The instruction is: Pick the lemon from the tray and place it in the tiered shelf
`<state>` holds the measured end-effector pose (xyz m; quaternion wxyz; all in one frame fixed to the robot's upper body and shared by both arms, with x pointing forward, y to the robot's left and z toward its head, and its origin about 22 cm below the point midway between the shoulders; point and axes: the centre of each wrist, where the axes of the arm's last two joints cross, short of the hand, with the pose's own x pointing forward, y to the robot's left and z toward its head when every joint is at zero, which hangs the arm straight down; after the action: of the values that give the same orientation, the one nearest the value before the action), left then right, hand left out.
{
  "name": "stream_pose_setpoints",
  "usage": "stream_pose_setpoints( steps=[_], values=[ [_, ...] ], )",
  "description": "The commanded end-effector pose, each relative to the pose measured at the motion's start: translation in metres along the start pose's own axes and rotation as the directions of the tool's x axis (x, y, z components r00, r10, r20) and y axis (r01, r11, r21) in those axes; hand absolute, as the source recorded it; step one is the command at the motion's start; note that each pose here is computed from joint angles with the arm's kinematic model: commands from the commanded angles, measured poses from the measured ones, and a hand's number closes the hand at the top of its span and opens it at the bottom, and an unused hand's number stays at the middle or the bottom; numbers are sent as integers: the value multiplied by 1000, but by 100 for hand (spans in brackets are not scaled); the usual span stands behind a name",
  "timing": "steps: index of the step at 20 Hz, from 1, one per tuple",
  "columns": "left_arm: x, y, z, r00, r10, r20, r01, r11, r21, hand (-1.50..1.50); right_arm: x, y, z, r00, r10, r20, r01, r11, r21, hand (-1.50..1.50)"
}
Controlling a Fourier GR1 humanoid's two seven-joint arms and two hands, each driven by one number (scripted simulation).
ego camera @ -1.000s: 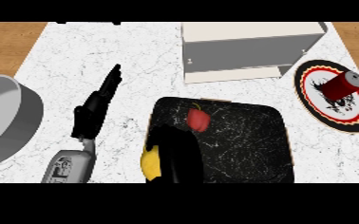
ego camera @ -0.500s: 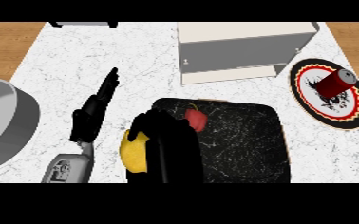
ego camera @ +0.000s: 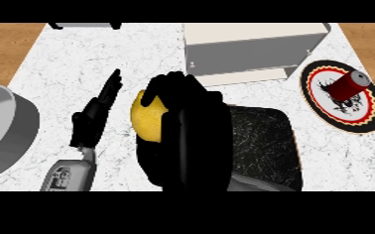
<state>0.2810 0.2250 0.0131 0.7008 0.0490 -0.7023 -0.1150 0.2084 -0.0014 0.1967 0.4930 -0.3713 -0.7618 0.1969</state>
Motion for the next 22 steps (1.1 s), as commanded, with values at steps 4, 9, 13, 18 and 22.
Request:
stream_pose_setpoints(
  steps=[4, 9, 13, 18, 22],
  values=[
    [-6, 3, 0, 1000, -11, -9, 11, 1000, -5, 0, 23, -29, -37, 976, 77, -205, -102, 988, -115, 150],
    [4, -9, -2, 1000, -8, 6, 8, 1000, -10, 0, 34, -47, -63, 971, 74, -228, -113, 980, -164, 150],
    [4, -7, -9, 1000, 12, 11, -12, 1000, 3, 0, 30, -49, -84, 969, 86, -232, -138, 966, -217, 150],
    [6, 10, -2, 1000, 11, 11, -11, 1000, -6, 0, 31, -63, -112, 968, 108, -224, -165, 953, -252, 150],
    [-6, -20, 4, 1000, 13, 6, -13, 1000, 8, 0, 7, -72, -135, 963, 167, -210, -219, 941, -257, 150]
  ],
)
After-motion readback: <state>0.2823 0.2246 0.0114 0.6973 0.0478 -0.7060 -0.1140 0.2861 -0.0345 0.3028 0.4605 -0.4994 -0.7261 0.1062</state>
